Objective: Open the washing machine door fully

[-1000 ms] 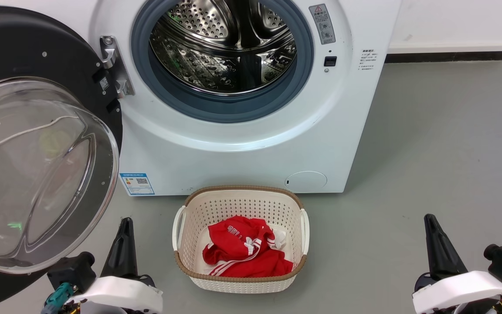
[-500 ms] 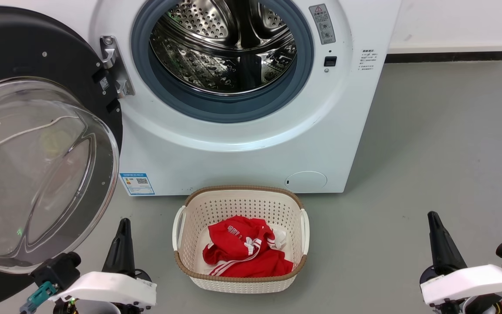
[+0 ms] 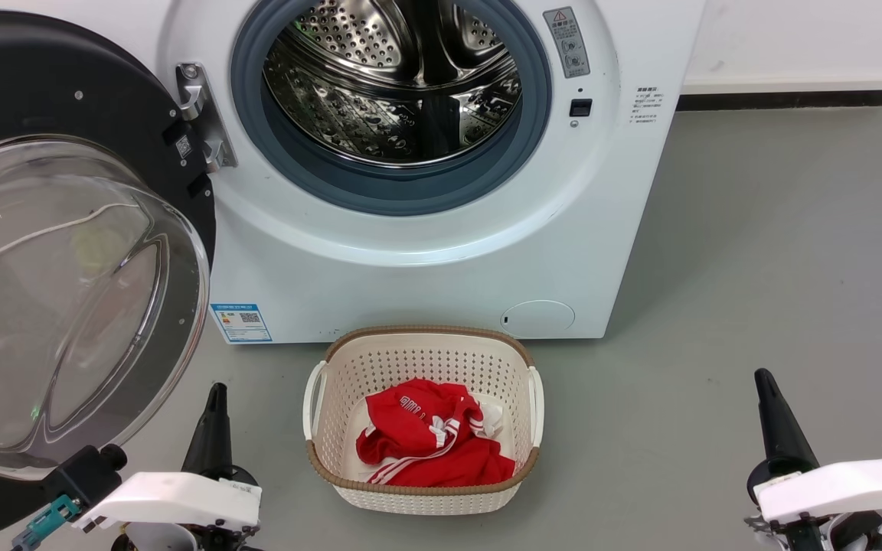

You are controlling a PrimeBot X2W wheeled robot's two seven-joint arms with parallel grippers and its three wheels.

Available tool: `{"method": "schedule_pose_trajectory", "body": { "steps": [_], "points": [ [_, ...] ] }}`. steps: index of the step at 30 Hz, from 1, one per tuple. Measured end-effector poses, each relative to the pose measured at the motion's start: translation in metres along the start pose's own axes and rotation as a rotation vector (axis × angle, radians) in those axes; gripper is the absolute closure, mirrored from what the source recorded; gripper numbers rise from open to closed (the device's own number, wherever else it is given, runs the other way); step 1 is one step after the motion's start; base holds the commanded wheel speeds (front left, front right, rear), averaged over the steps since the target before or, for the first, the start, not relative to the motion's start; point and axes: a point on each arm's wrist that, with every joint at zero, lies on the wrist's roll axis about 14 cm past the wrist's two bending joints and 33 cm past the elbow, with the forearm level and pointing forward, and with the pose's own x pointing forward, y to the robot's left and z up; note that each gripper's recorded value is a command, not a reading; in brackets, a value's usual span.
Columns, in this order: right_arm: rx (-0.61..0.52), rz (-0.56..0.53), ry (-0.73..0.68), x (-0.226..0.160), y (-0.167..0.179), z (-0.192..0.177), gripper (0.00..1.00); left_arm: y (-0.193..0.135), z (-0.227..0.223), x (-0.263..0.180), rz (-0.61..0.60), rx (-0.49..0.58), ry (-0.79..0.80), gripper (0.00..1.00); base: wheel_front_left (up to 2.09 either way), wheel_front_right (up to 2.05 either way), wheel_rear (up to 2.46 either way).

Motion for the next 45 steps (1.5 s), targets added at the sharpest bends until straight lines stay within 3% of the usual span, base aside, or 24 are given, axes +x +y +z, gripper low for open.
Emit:
{"method": "schedule_pose_trajectory", "body": {
  "steps": [45],
  "points": [
    [0.473, -0.007, 0.007, 0.0102, -0.0017, 0.0046, 1.0, 0.0, 0.0013, 0.0081, -0.009, -0.502, 0.035, 1.0, 0.0, 0.0, 0.0]
  ]
}}
